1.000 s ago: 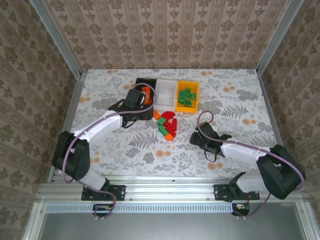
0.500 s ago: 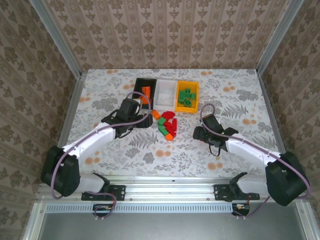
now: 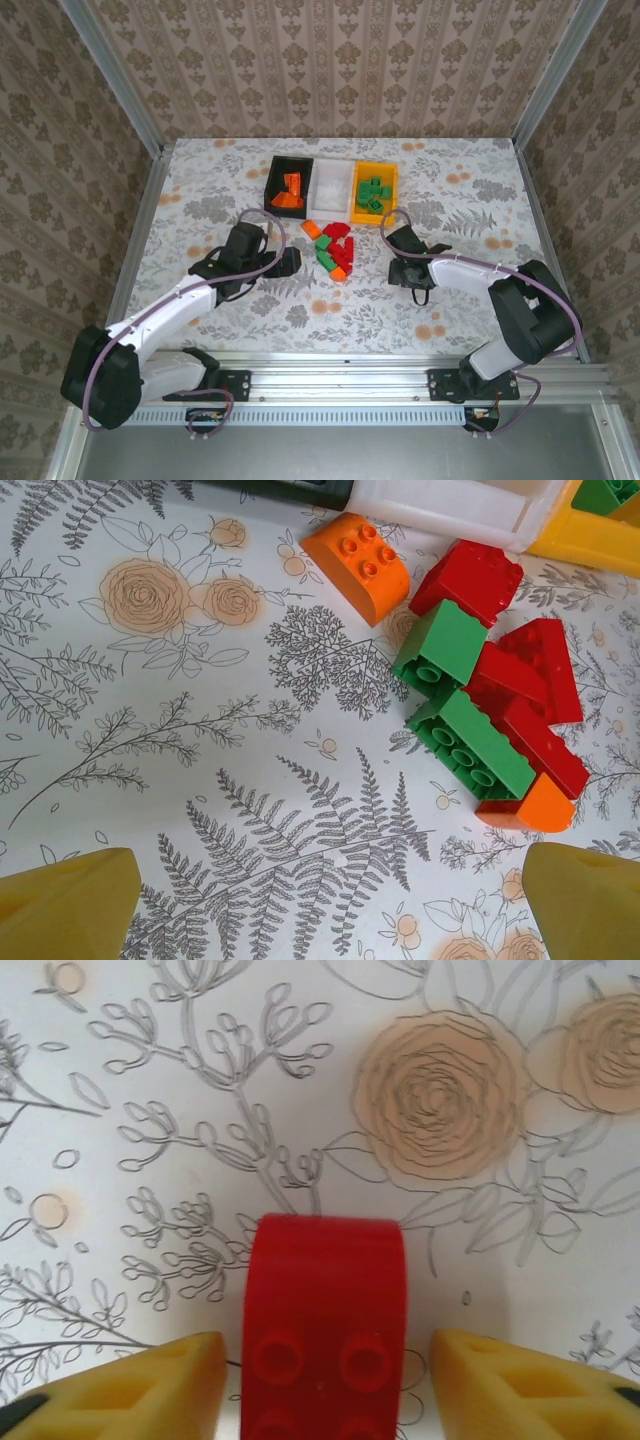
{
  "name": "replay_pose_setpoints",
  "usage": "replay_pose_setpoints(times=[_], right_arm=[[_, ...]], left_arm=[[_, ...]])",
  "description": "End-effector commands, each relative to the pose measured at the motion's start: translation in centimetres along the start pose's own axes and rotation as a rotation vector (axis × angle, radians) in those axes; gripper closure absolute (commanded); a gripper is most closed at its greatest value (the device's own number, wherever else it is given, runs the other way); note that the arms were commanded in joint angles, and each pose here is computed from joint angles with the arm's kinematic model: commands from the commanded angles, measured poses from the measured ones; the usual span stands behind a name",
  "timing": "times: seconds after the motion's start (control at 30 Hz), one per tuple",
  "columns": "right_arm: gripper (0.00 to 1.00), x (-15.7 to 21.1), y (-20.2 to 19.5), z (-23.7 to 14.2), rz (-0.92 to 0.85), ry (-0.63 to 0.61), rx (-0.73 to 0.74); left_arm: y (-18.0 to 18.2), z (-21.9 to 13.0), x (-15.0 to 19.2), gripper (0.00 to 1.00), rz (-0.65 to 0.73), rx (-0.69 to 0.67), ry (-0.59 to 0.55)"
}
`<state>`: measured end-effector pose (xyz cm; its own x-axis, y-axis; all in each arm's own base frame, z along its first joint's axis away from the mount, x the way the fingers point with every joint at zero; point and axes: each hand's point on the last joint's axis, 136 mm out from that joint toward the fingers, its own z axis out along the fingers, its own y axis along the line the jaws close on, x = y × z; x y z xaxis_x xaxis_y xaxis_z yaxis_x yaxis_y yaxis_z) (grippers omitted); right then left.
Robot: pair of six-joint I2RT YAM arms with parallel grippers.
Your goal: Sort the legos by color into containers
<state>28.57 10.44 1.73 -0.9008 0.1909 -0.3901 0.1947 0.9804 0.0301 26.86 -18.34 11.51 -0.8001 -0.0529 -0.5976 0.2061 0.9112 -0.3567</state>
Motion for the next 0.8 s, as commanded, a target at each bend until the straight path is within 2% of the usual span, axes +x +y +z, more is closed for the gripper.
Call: replay_pose_setpoints(times=[0.0, 0.13, 0.27, 0.37, 0.6, 0.77], right_arm=[[0.52, -1.5, 0.0, 0.1, 0.016, -0.062, 0.017], [0.66, -1.9, 0.4, 0.4, 0.008, -0.059, 0.019], [0.75, -2.1, 1.1, 0.2, -0.009, -0.070, 0.009], [0.75, -2.9, 2.2, -1.2, -0.039, -0.112, -0.002], [0.76, -10.1, 9.7, -7.6, -0.114, -0.286, -0.173], [0.76, -14.5, 15.2, -7.0, -0.210, -0.310, -0.218]], left_arm=[[-0.5, -0.3, -0.5, 0.00, -0.011, 0.029, -0.030], [-0.5, -0.3, -0.4, 0.00, -0.006, 0.029, -0.025], [-0.3, -0.3, -0.1, 0.00, -0.013, 0.027, -0.023], [-0.1, -0.5, 0.2, 0.00, -0.023, 0.027, -0.025], [0.8, -0.6, 1.2, 0.00, -0.075, 0.011, -0.034], [1.2, -0.9, 2.2, 0.00, -0.106, 0.010, -0.016]])
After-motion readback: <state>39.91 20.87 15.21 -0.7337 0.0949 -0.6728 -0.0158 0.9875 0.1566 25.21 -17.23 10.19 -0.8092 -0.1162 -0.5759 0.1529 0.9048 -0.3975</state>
